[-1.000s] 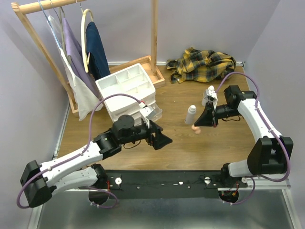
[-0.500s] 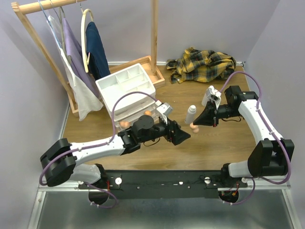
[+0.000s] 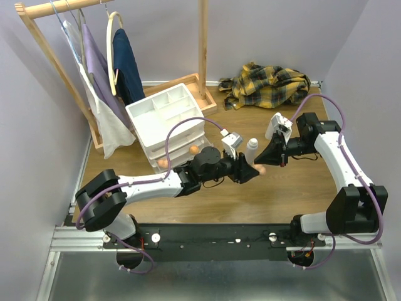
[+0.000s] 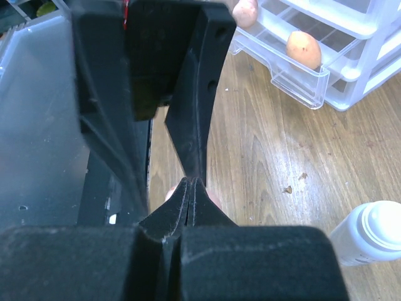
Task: Organize the makeup
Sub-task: Pick up the makeup tool from the center of the board, then place the makeup tool in the drawer.
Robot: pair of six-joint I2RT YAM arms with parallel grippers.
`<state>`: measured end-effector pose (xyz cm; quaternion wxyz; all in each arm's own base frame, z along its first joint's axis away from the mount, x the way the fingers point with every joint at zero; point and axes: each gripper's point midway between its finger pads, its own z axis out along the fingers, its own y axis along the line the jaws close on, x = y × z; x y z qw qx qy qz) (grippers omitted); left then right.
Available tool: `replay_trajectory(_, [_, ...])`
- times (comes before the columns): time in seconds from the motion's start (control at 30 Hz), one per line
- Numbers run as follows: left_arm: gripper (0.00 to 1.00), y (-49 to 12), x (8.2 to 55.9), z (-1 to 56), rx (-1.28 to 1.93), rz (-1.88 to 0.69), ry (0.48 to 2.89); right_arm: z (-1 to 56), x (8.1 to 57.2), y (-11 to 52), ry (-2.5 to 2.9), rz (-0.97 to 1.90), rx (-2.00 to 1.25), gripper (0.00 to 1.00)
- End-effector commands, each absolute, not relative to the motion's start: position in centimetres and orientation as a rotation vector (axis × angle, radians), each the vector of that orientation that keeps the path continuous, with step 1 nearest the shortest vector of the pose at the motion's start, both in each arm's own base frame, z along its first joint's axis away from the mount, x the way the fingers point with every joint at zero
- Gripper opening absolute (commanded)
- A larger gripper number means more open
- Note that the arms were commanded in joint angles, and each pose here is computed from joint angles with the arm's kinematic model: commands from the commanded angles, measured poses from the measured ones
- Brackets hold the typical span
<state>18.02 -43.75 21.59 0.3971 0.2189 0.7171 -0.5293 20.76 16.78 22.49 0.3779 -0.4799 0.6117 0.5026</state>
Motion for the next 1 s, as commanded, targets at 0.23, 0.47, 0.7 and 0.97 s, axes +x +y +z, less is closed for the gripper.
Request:
replay_trajectory(0.23, [0.0, -43.3, 18.5, 22.1, 0.548, -1.289, 1.787, 23.5, 19.8, 16.9, 1.547, 1.319, -1.195, 0.01])
replay_trajectory(0.47, [0.0, -41.3, 18.7, 21.6, 0.565, -1.184, 1.8, 23.5, 19.8, 16.9, 1.541, 1.309, -1.203, 0.55])
replay_trajectory(0.7, [0.0, -36.3, 18.2, 20.0, 0.586, -0.998, 1.884, 23.7, 19.8, 16.8, 1.534, 1.278, -1.227, 1.0])
replay_trajectory(0.97, [0.0, -26.5, 19.5, 18.8, 0.506, -0.544, 2.015, 23.6, 21.0, 16.4, 1.563, 1.179, -1.227, 1.0])
